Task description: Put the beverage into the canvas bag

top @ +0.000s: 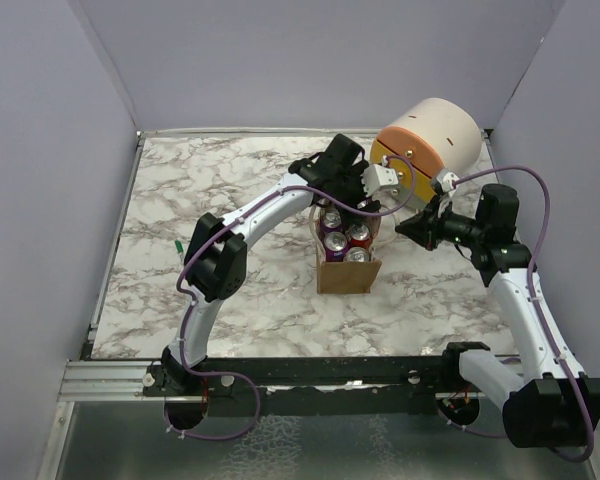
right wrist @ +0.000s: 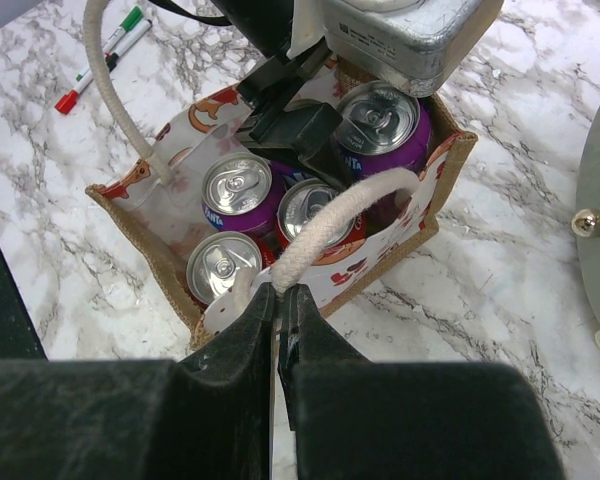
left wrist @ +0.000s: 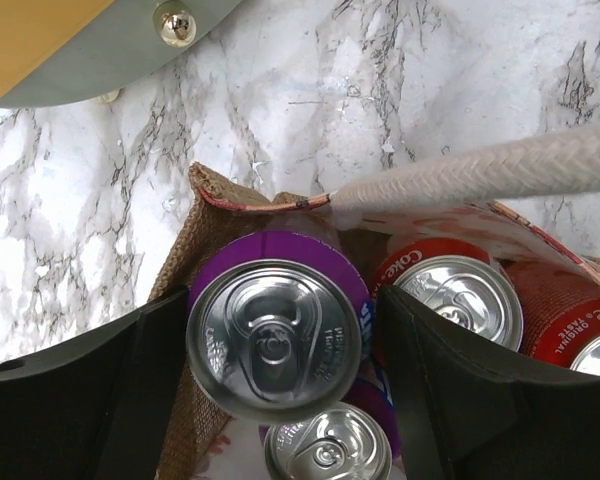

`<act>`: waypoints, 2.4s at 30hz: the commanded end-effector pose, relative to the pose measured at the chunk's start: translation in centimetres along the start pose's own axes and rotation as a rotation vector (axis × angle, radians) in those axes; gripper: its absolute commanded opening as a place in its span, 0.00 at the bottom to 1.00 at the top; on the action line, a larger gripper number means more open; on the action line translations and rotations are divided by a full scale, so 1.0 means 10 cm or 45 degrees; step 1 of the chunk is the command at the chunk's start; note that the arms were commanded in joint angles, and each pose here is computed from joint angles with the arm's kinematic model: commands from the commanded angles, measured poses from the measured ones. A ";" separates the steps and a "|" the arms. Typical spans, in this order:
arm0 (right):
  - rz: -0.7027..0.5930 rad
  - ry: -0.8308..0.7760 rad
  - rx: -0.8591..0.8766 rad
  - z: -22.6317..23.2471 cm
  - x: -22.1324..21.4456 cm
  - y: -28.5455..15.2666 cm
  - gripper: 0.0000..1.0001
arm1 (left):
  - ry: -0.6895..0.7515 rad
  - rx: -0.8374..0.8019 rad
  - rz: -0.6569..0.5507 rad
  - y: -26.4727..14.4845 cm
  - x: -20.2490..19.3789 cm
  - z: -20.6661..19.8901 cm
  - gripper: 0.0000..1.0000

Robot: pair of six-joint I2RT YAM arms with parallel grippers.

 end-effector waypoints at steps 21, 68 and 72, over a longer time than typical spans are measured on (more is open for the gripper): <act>-0.032 -0.012 0.028 0.04 0.05 -0.03 0.01 | 0.026 0.130 -0.174 -0.66 0.50 0.05 0.88; 0.054 -0.125 -0.058 0.12 0.77 0.01 1.00 | -0.701 1.243 -0.109 -3.21 -1.28 0.13 0.99; 0.076 -0.125 -0.198 0.04 0.82 -0.05 1.00 | -0.752 1.280 -0.080 -3.22 -1.36 0.12 0.99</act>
Point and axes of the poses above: each gripper's point midway between its finger pads, its own y axis out along the fingers, its own z axis along the line the jaws close on, x = y × z, the point moved 7 cm from there along -y, back along the fingers, and after that the axes turned 10 degrees about y, right-handed, at the moved point
